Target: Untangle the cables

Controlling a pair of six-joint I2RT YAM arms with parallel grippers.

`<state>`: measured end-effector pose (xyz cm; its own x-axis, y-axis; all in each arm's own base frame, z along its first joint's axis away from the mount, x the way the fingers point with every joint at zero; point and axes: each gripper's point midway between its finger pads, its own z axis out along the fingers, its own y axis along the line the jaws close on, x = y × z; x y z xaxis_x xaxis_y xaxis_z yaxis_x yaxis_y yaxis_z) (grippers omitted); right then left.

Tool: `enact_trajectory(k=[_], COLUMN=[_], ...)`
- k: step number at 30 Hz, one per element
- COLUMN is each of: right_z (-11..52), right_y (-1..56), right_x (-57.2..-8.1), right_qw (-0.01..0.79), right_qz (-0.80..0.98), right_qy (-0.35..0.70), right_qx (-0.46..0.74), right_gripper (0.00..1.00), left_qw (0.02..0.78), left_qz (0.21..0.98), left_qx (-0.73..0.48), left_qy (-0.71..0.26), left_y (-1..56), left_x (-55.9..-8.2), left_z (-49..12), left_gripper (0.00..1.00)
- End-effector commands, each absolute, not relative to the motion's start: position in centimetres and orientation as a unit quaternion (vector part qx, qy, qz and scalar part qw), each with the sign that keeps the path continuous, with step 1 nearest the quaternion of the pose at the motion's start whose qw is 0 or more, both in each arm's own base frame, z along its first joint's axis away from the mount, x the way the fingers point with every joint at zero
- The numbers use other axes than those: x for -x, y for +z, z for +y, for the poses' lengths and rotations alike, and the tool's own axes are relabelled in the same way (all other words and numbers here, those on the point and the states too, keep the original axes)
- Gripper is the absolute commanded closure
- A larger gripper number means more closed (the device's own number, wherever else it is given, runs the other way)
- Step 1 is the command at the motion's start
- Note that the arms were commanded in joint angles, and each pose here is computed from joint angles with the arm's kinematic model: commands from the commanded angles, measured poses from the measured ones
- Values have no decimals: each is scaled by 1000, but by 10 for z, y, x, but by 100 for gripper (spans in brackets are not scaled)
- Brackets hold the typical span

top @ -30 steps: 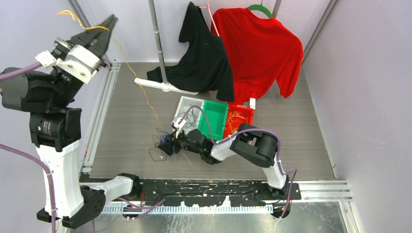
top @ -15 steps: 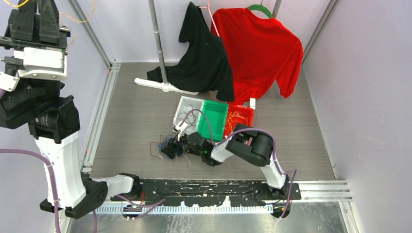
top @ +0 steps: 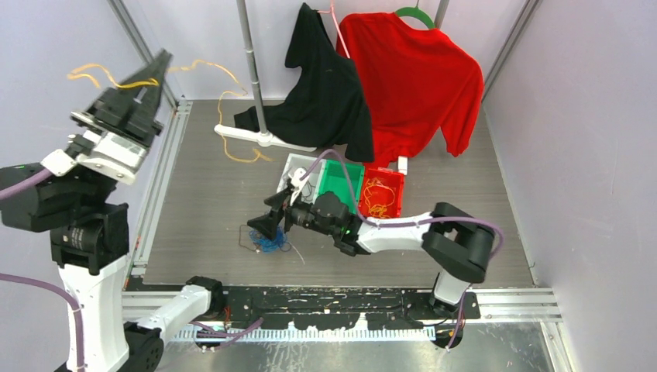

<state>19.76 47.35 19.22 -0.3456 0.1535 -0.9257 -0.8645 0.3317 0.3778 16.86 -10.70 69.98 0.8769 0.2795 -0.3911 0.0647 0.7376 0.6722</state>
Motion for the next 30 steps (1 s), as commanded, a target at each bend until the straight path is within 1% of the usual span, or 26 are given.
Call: enact_trajectory(k=[1,8,15,21,27,30], right_z=[467,441,425,421,425,428], right_y=[248,294,330,356,379,379], right_x=[-187,-183,-191,-199,-196,-192], right_qw=[520,558,582,587,591,585], right_qz=[602,573,561,539,502,496], right_qy=[528,521,516,541,571,574], right_qx=[300,297,283,269,270,286], right_gripper=[8,8,8,8,10,12], left_qw=[859,819,774,750,737,736], left_qz=[316,386,428,449,461,463], left_qx=[-401,-408,-424,-425,-427,-427], left_qy=[-39,-117,-192,-234,-248,-249], left_y=[637,584,545,530,519,518], left_x=[-181,-183,-174,-168,-168,-169], left_z=[-131,-142,-156,-162,-165,-165], left_gripper=[100,100,100,100,100,100])
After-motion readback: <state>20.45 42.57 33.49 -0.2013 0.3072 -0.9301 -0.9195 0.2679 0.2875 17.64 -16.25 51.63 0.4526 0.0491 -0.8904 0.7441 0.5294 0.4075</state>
